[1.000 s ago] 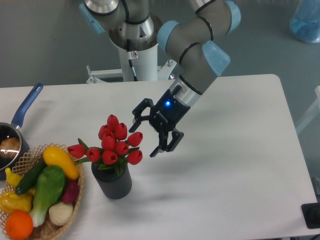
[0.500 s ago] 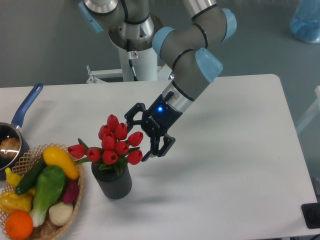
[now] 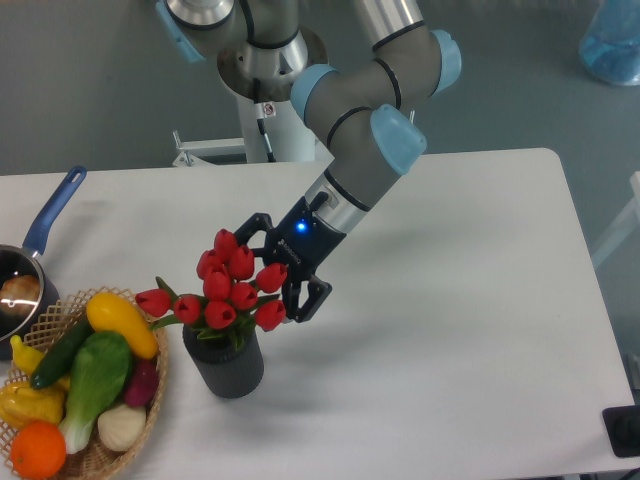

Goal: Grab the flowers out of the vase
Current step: 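Lower the gripper around the tulip stems below the blooms, then close the gripper on the tulip bunch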

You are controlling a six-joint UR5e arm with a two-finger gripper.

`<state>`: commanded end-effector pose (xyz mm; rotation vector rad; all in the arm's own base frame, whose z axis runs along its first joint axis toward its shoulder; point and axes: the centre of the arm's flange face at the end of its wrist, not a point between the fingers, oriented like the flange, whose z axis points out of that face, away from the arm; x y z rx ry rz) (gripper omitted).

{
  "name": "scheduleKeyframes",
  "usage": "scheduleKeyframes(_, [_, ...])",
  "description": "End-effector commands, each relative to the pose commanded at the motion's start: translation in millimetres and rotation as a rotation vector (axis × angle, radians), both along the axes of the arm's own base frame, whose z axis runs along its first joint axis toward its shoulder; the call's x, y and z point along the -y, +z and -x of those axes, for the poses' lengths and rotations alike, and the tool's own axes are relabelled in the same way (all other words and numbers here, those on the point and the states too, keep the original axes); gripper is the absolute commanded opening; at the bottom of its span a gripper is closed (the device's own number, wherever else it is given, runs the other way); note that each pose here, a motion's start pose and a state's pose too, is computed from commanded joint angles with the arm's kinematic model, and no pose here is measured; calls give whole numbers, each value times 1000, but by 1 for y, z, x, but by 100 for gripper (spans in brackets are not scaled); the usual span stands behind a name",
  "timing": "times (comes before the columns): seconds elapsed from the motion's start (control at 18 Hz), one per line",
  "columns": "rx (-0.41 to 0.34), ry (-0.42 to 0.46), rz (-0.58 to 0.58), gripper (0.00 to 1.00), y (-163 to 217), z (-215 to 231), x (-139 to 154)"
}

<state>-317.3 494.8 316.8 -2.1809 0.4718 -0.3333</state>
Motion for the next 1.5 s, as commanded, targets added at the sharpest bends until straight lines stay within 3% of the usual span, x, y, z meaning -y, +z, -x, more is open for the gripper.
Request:
scheduleKeyframes(1.33, [116,-16,-105,100,-7,-7,-13])
scheduleKeyframes(1.5, [112,-19,-109,96,-13,-6,-16])
